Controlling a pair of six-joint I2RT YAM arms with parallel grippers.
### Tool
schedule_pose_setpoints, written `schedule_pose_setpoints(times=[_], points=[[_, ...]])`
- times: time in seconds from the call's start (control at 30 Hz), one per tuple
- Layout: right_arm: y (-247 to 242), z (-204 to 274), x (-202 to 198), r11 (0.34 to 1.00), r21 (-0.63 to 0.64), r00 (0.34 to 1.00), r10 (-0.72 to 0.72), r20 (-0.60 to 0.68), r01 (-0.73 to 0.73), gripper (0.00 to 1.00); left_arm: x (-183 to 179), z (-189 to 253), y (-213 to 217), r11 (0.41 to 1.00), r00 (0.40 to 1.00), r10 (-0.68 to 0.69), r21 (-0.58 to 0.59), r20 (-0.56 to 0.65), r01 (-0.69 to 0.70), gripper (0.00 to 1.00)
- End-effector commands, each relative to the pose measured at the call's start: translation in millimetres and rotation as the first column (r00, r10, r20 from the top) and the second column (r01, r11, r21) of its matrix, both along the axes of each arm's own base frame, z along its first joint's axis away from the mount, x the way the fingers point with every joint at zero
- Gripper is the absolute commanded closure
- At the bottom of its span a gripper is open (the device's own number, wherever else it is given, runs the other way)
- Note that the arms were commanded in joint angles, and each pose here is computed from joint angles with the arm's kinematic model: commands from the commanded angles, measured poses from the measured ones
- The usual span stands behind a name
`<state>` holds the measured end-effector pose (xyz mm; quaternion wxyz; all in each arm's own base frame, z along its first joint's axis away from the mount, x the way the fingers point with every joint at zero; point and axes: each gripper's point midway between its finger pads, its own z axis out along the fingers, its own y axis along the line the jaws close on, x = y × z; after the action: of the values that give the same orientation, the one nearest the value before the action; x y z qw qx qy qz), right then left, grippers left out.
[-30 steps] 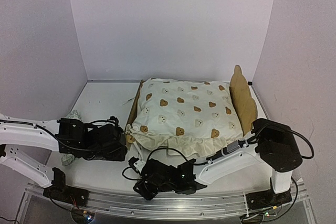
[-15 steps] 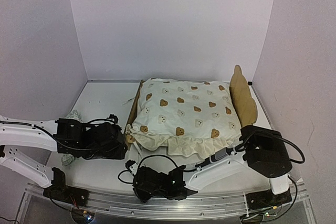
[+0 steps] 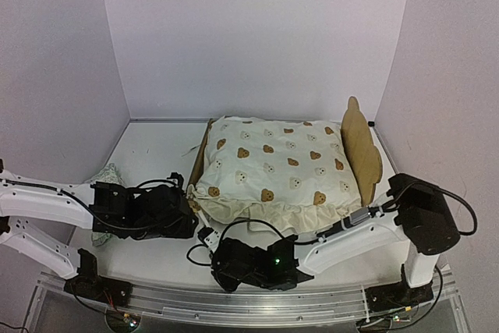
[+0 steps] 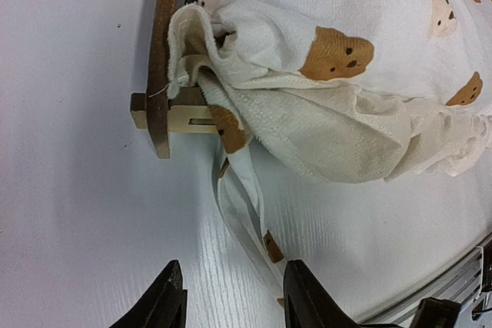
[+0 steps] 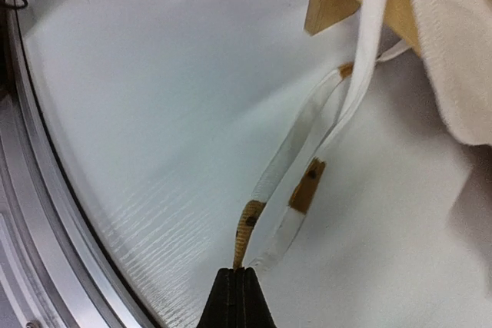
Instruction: Set up the pet bed
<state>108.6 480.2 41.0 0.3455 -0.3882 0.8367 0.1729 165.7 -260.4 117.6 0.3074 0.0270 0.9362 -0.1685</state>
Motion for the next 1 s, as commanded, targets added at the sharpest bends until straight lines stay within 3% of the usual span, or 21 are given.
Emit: schedule_pose_setpoints(times=[0.0,0.53,0.97], points=[[-12,40,23,0.998,0.051,0.997,-0.048,0.066,0.044,1.00,7,-1,-17,0.998,1.000,-0.023,-0.059,0.016,0.024,0.56],[-34,48,46,0.990,0.084,0.993,-0.113,0.019,0.111,1.00,45,-25,-25,0.994,0.998,-0.048,-0.094,0.040,0.051,0.55],[-34,47,52,0.990,0.087,0.994,-0.114,-0.004,0.114,1.00,63,-34,-37,0.985,0.993,-0.094,-0.138,0.075,0.104,0.66]])
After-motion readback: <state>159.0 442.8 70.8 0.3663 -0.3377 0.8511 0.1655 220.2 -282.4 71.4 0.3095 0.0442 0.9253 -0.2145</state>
